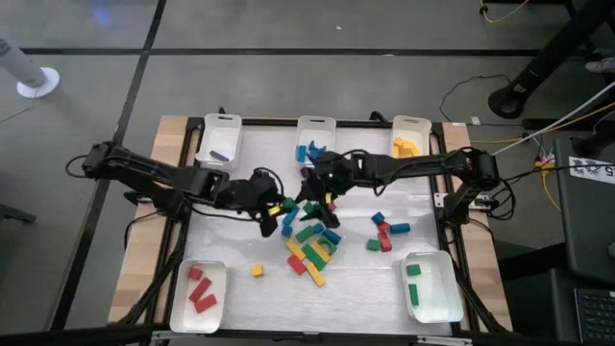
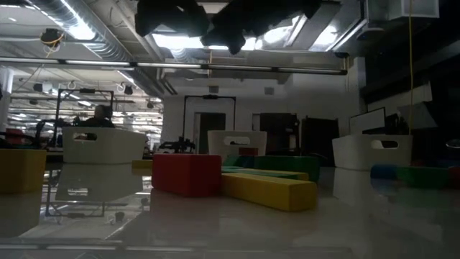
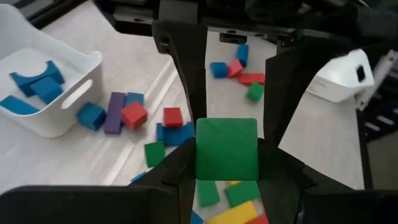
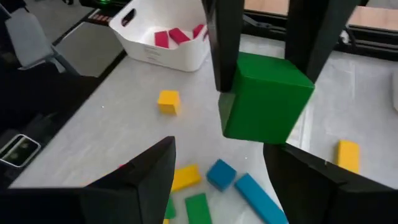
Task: Sort blocks
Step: Put the green block into the bottom right white bin
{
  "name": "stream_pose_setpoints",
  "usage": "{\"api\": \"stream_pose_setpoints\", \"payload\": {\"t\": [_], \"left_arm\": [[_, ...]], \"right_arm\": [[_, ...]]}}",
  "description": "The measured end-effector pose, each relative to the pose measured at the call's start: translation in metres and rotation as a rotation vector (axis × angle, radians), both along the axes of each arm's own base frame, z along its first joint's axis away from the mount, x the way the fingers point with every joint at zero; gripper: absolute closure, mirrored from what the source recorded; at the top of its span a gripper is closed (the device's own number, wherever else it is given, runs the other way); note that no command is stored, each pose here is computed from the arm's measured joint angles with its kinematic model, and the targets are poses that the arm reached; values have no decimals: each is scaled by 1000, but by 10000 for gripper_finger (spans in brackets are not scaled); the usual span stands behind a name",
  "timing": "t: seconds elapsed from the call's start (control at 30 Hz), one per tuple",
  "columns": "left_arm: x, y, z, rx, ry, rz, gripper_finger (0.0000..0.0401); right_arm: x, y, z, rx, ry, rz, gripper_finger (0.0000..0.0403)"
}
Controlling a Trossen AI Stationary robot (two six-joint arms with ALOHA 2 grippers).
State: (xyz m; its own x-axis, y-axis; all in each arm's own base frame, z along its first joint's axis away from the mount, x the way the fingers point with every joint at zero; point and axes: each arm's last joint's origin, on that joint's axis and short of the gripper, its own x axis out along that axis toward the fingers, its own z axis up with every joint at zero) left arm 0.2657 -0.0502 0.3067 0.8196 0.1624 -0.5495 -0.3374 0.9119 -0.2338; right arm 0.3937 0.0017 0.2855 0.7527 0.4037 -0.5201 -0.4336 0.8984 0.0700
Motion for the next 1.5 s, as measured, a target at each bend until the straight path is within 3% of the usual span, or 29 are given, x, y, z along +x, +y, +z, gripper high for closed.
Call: {"api": "stream_pose_setpoints", "payload": {"t": [0.17, 0.67, 1.5], "left_arm": [[-1, -8, 0, 5, -1, -33, 277], [-3, -20, 0, 20, -17, -40, 276], [0, -21, 4, 35, -54, -60, 276]], "right_arm": [[1, 16, 1, 39, 6, 1, 160], [4, 21, 3, 105, 35, -220, 160], [6, 23, 9, 138, -26, -171, 168]]}}
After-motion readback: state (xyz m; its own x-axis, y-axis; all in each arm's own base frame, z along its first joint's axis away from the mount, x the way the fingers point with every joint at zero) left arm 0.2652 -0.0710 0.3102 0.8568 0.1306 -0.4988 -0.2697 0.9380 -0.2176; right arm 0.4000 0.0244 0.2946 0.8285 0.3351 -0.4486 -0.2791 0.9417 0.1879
